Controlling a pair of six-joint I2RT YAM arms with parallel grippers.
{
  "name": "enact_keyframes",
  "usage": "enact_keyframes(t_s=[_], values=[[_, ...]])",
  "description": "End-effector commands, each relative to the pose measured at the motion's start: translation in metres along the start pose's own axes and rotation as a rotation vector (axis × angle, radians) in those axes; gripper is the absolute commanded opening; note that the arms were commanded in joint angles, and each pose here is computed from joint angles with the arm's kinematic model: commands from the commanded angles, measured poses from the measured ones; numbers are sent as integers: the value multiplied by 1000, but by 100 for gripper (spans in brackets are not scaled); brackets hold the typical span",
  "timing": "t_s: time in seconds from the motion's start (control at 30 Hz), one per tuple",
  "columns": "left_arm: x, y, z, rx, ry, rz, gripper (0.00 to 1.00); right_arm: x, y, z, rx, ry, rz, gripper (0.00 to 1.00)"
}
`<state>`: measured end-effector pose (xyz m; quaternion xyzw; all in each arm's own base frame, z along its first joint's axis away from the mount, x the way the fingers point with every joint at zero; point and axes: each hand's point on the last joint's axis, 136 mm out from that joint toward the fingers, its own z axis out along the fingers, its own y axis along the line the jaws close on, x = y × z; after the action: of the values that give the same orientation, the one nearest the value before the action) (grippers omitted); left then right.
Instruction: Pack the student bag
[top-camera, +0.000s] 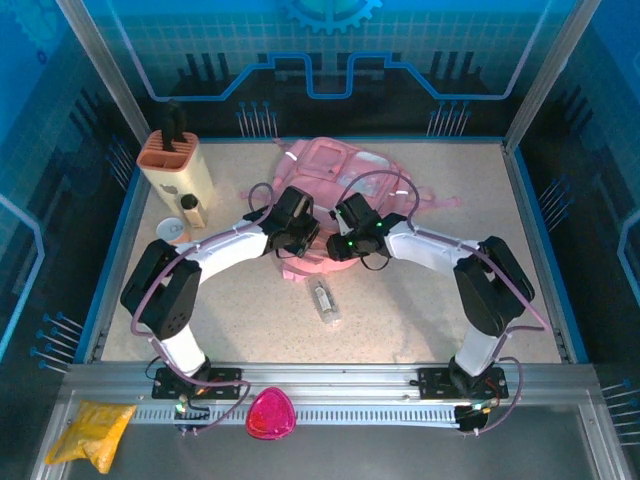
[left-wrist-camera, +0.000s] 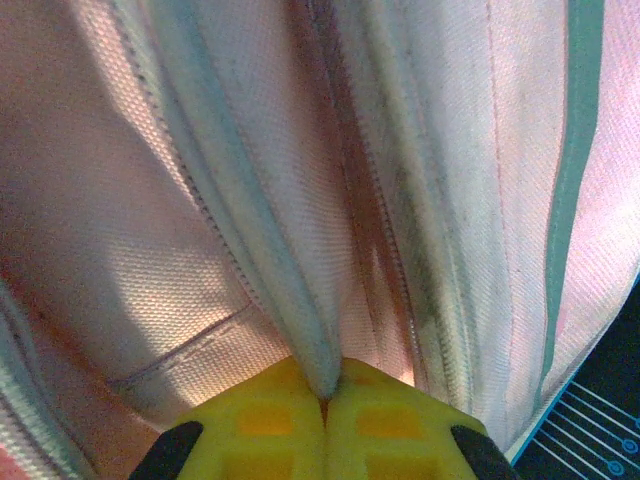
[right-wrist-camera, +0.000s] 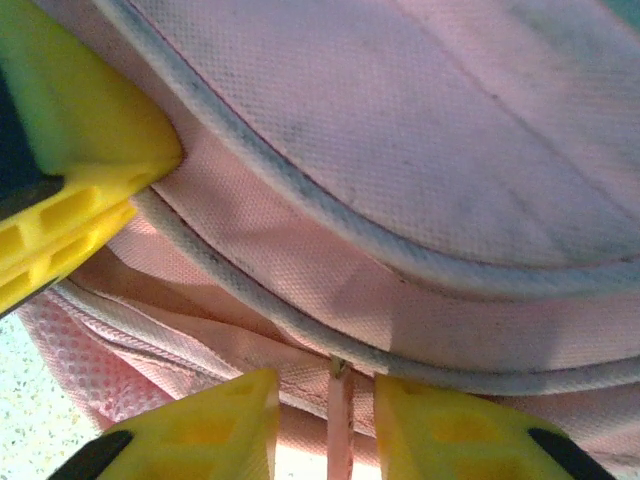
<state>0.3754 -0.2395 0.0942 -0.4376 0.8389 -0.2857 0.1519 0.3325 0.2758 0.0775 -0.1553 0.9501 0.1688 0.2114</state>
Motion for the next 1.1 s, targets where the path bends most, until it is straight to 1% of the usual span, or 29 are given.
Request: enact_keyframes(t_s=[0.0, 0.07, 0.17, 0.27, 0.37, 0.47, 0.63, 0.7, 0.8, 0.93, 1.07], values=[[0, -13, -6, 27, -9, 33, 0, -11, -7, 8, 14, -3, 6, 31], [0, -15, -7, 35, -8, 34, 0, -12, -7, 11, 14, -4, 5, 31], [1, -17, -9, 46, -6, 39, 0, -10, -15, 14, 65, 10, 8, 29], [1, -19, -10, 50, -6, 42, 0, -10, -16, 12, 75, 6, 1, 16], [-1, -19, -12, 47, -17, 50, 0, -10, -18, 6, 105, -7, -15, 7], [-3, -23, -18, 57, -30, 63, 0, -9, -20, -1, 141, -15, -31, 0], [-7, -31, -33, 83, -57, 99, 0, -5, -33, -17, 223, -25, -45, 0], [-10, -31, -38, 80, -74, 117, 0, -3, -43, -25, 275, -34, -32, 0], [-17, -29, -45, 68, -99, 136, 0, 0, -57, -38, 314, -46, 1, 0], [-35, -18, -52, 54, -130, 139, 0, 6, -79, -49, 336, -54, 56, 0], [-48, -14, -56, 72, -121, 123, 0, 6, -103, -52, 384, -51, 88, 0]])
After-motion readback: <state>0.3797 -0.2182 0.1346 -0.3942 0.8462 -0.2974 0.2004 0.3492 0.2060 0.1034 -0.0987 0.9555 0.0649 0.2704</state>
